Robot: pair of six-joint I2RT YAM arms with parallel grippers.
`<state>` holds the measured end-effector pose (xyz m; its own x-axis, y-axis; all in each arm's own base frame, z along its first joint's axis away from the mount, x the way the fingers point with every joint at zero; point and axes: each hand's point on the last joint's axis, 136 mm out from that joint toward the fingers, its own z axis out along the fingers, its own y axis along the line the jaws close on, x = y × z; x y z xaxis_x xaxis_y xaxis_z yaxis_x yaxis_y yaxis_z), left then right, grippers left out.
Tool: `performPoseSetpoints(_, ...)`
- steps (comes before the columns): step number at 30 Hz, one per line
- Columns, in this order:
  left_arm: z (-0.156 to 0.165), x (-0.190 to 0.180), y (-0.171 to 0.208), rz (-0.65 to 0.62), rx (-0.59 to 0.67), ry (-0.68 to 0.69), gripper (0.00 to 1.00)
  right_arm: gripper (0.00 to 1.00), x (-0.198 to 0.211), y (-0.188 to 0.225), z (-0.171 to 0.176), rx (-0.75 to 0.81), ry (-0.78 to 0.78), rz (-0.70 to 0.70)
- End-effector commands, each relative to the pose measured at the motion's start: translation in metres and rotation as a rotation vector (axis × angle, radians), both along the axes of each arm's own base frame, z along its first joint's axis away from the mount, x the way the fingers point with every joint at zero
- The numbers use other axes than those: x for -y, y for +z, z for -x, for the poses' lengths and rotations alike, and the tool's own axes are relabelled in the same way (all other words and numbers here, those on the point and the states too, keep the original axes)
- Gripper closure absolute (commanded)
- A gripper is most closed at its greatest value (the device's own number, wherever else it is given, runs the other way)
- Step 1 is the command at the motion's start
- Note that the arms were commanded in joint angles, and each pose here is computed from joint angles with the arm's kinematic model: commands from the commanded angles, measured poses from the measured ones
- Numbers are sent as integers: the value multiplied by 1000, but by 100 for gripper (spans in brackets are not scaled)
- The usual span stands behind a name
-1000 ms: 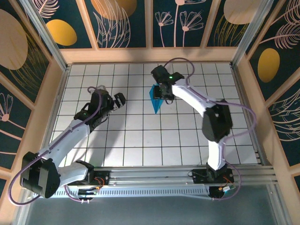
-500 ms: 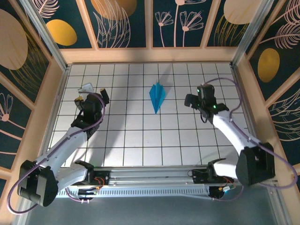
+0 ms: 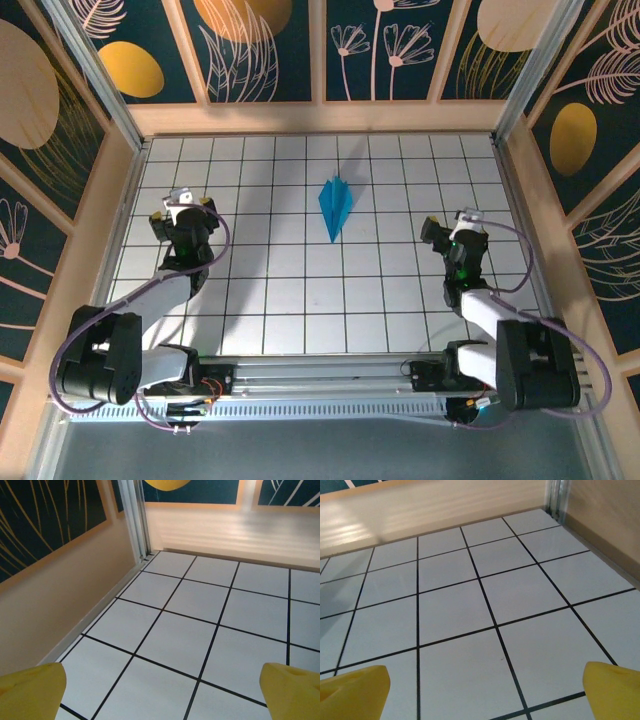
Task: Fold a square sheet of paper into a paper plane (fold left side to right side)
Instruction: Reset both arms
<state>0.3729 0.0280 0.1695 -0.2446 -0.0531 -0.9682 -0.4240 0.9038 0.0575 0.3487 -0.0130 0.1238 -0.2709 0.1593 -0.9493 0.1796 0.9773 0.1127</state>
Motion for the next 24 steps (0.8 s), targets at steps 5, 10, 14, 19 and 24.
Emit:
performPoseSetpoints(5,-9,8,7,-6,139,-104,1,1,-2,29,-17,235,56,66)
performPoseSetpoints(10,-12,10,-10,-43,119,-124,1,1,-2,11,-24,215,86,50)
performPoseSetpoints(14,-5,13,-20,-45,147,-154,1,1,5,9,-16,242,80,17)
performPoseSetpoints(19,4,4,-20,-18,184,-133,1,1,9,6,-21,222,63,4)
performPoseSetpoints(24,7,-3,-21,17,204,-128,1,1,9,7,-21,225,61,9)
